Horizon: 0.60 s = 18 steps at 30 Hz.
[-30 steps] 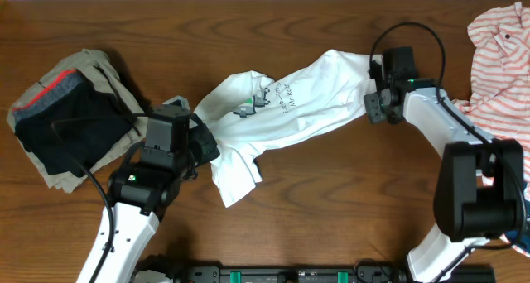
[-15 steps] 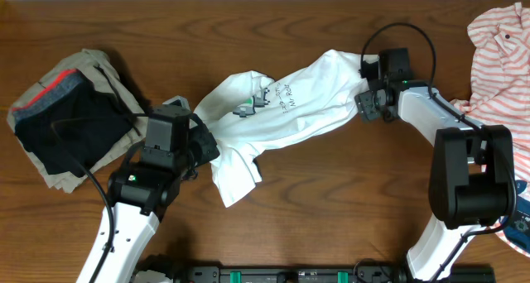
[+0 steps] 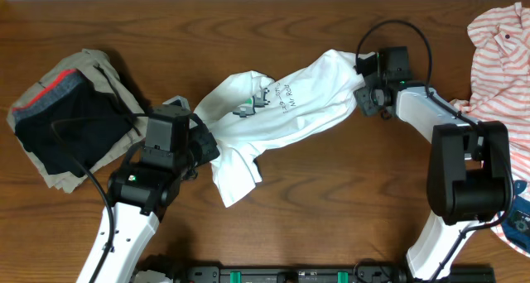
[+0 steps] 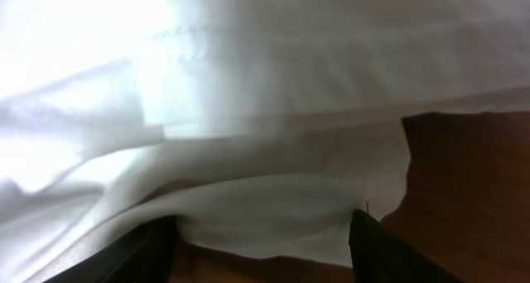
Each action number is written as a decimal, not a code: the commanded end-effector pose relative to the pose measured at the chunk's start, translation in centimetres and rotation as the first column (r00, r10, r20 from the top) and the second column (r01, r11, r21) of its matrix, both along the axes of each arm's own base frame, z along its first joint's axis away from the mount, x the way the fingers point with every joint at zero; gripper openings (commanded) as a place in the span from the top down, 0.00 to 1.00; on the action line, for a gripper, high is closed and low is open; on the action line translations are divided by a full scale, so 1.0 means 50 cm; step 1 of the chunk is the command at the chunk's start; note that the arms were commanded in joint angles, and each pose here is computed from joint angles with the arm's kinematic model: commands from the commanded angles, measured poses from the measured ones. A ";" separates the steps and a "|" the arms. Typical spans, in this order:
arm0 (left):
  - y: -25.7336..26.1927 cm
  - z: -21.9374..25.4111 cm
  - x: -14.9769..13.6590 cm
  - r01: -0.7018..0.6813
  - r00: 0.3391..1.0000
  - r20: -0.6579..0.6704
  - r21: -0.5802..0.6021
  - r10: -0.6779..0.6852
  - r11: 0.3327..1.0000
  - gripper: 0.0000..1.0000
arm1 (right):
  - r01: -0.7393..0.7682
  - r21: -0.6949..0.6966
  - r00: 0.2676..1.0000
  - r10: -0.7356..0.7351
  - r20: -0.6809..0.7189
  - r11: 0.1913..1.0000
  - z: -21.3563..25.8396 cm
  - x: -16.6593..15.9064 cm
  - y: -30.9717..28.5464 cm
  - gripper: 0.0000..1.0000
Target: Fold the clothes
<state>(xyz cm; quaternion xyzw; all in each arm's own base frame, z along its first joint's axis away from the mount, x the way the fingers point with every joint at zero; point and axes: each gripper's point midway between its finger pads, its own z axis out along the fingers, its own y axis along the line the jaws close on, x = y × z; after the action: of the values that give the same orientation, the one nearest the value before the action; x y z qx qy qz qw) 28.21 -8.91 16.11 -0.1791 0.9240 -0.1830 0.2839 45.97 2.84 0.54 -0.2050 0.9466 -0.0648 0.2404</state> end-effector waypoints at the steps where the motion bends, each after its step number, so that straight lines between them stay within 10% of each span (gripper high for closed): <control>1: 0.007 0.003 0.005 -0.006 1.000 0.008 0.014 0.006 1.000 0.93 | 0.087 0.012 0.995 -0.087 -0.058 0.996 -0.056 -0.014 -0.036 0.35; 13: 0.007 0.003 0.005 -0.006 1.000 0.008 0.014 0.006 1.000 0.92 | 0.156 0.027 0.985 -0.153 -0.084 0.987 -0.063 -0.025 -0.064 0.96; 18: 0.007 0.003 0.005 -0.006 1.000 0.008 0.015 0.006 1.000 0.92 | 0.205 0.045 0.975 -0.199 -0.102 0.978 -0.063 -0.034 -0.063 0.99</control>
<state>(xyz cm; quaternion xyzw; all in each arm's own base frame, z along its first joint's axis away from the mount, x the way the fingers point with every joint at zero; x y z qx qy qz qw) 28.21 -8.91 16.11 -0.1791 0.9240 -0.1830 0.2839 45.95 0.35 -0.12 -0.1311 0.9622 -0.0539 0.2326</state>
